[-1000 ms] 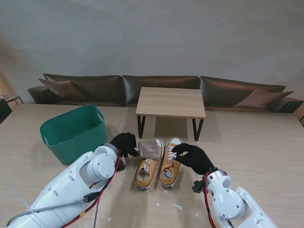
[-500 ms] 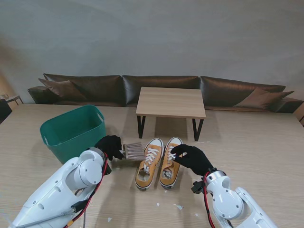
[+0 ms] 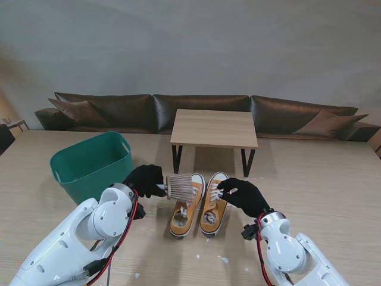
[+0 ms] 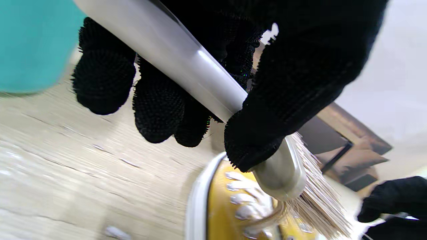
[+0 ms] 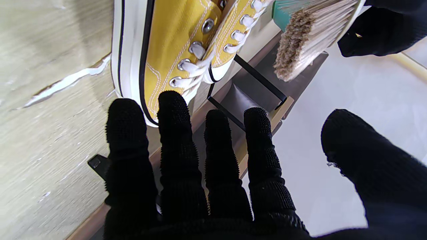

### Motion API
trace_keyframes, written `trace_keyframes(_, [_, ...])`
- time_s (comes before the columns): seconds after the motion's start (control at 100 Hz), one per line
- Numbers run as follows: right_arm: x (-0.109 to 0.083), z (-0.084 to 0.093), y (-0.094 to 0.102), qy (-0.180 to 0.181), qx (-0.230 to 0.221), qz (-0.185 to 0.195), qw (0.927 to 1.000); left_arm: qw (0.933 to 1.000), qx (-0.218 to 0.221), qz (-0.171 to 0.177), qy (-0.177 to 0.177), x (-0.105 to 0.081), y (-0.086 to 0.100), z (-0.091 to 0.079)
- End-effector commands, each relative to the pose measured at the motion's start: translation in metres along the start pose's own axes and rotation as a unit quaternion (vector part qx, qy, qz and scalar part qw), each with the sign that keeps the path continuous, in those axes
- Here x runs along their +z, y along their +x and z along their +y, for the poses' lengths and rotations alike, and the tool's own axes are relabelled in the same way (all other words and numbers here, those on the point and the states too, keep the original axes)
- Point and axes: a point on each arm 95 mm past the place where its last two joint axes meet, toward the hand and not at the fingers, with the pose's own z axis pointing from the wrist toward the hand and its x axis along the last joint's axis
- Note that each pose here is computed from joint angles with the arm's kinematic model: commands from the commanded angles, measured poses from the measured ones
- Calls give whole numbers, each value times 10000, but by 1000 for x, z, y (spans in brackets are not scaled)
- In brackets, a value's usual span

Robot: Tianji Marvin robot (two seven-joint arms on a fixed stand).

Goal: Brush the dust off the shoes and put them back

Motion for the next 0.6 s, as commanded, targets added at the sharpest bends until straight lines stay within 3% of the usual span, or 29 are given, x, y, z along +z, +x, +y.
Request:
trace_keyframes(0.0, [1,0,1,25,-1,-8,10000,9995,-115,266,-97,3,21,-1])
trace_keyframes(0.26, [4,8,-2,-138,-27,-99,9999,9971,-305,571,-393,20,49,16])
trace_keyframes(0.59, [8,19,-6,-365,-39,-216,9991,9959,-127,708,-541,49,68,29])
